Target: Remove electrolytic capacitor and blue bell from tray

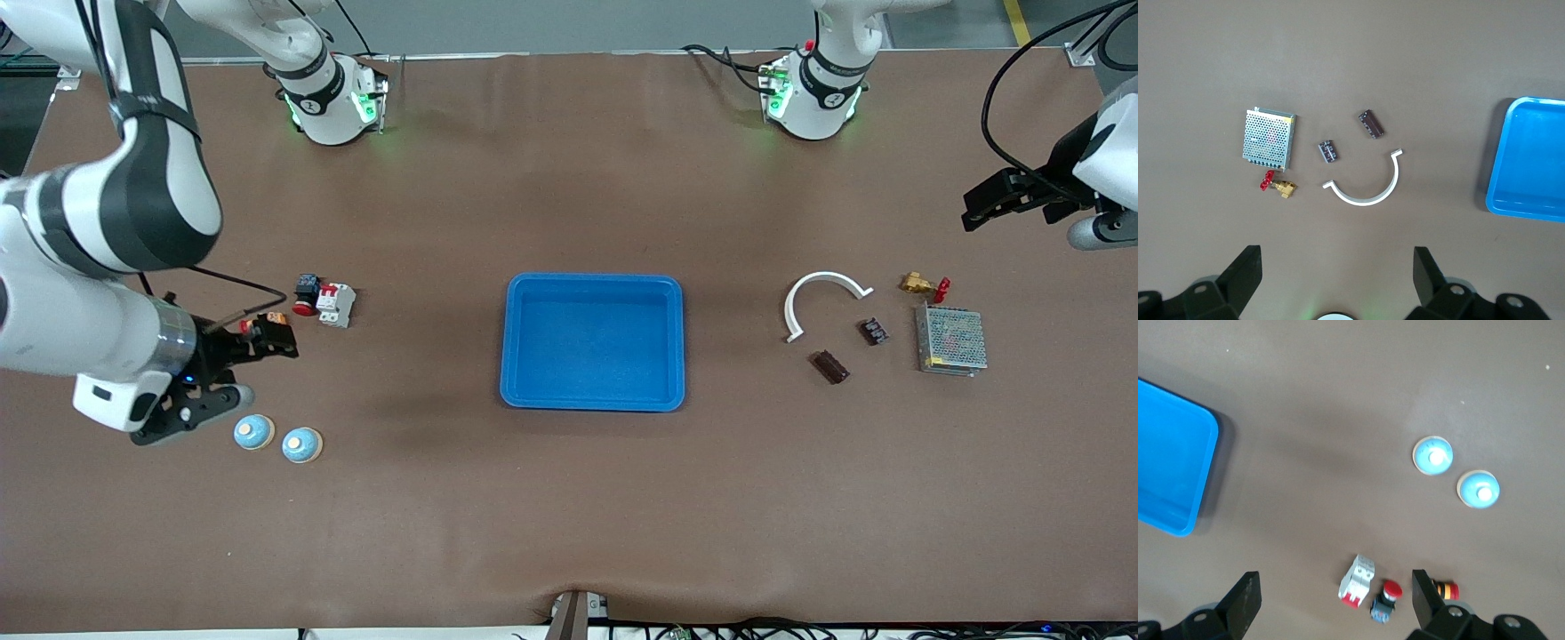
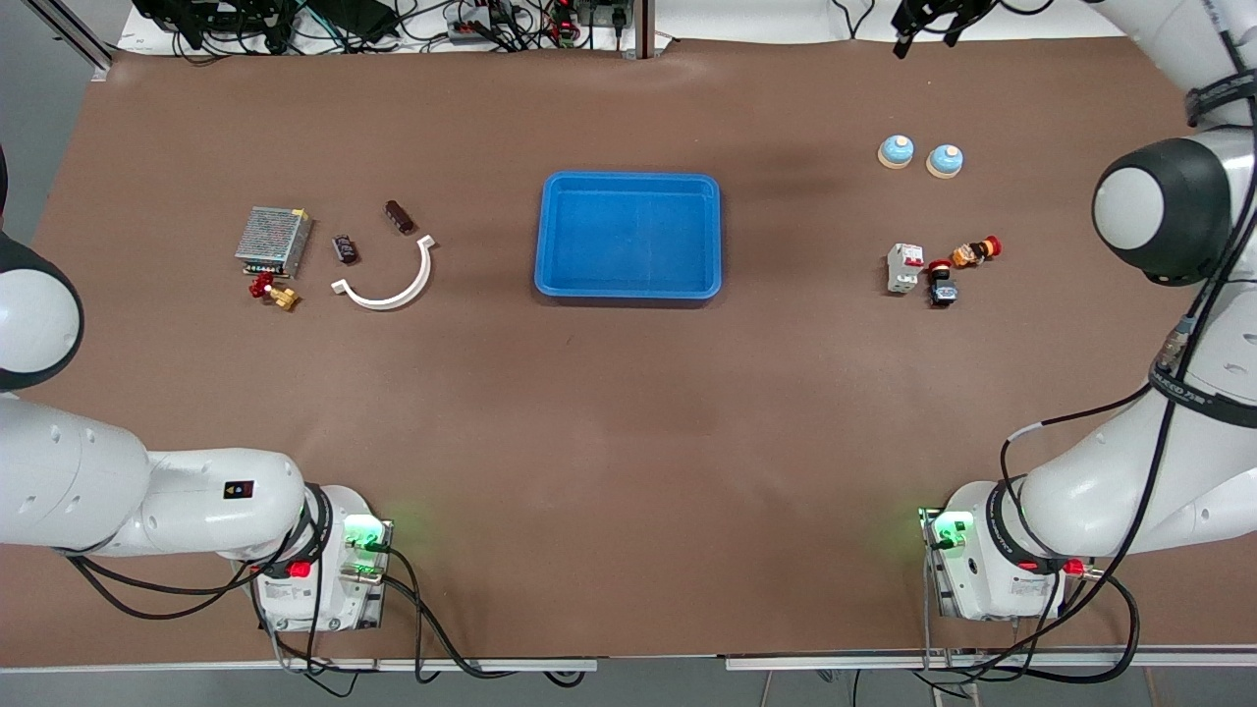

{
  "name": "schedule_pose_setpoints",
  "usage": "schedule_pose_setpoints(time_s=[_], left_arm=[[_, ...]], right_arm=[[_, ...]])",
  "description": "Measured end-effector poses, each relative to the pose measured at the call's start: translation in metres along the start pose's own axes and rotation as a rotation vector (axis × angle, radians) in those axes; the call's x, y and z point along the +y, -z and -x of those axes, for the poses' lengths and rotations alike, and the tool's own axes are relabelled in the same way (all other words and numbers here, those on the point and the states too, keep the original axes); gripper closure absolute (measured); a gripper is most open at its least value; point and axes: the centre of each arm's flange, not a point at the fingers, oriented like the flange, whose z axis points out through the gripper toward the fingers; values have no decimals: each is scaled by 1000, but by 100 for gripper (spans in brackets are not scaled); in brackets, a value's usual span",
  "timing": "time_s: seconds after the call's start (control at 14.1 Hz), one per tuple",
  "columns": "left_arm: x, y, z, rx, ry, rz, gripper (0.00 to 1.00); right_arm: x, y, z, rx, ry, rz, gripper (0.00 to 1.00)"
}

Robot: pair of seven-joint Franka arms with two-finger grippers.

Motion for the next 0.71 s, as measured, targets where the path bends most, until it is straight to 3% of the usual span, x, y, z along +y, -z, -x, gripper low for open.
schedule_pose_setpoints(time_s=[0.35, 0.71], left_arm=[[0, 1, 1, 1, 0, 0, 0], [4, 2, 3, 1, -8, -1, 0]], right_arm=[[-11, 61, 49, -32, -147, 6, 0], [-23, 95, 91, -25, -179, 38, 0]])
